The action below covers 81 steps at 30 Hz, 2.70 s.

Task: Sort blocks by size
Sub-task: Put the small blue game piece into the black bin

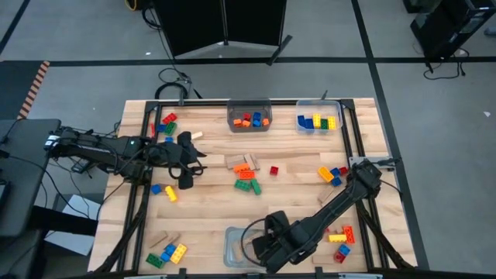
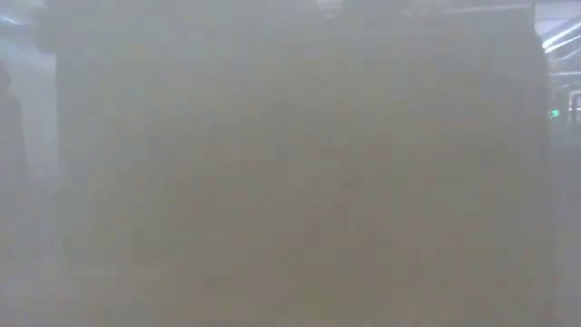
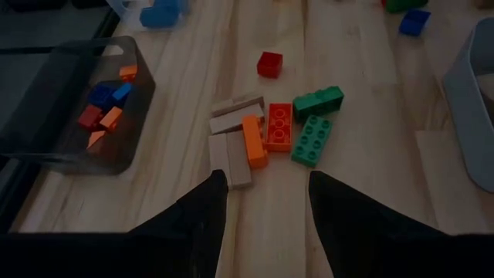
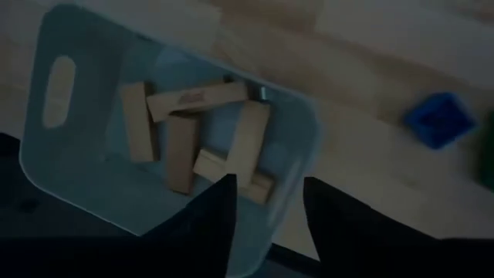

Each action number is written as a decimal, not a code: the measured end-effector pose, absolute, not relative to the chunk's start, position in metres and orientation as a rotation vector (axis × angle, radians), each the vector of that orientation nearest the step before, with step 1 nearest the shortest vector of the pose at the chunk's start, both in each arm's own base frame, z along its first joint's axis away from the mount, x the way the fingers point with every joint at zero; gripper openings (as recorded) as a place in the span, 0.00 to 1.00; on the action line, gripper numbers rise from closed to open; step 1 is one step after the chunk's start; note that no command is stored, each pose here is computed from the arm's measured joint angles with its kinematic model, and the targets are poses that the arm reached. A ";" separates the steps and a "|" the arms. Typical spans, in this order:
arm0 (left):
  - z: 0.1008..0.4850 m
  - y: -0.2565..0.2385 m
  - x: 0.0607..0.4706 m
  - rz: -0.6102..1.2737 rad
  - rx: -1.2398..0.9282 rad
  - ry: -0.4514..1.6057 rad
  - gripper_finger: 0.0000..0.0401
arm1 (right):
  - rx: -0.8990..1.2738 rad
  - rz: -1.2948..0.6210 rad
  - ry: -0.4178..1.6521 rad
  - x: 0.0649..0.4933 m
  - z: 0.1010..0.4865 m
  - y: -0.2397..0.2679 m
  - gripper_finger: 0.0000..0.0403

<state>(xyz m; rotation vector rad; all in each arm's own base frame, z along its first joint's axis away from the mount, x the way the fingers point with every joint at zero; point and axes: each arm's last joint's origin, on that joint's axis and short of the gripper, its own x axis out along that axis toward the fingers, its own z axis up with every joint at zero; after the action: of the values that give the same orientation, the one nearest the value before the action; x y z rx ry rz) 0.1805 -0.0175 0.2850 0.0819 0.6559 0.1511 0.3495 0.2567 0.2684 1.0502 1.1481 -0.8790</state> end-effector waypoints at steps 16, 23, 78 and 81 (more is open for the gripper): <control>0.285 -0.017 0.180 0.153 0.078 0.656 0.48 | 0.763 -1.024 1.230 0.304 0.257 0.259 0.40; 0.285 -0.018 0.181 0.152 0.077 0.653 0.48 | 0.605 -0.975 1.396 0.303 0.233 0.250 0.51; 0.298 -0.015 0.188 0.279 0.079 0.494 0.48 | 0.358 -0.355 1.508 0.256 0.167 0.151 0.38; 0.300 -0.015 0.189 0.280 0.071 0.466 0.48 | 0.305 -0.362 1.501 0.255 0.183 0.129 0.38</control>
<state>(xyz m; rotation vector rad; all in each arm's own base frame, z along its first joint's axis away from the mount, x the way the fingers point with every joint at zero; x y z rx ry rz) 0.1894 -0.0149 0.3002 0.0715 0.4657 0.2800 0.2555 0.1288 0.1826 0.3051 1.5006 -0.3618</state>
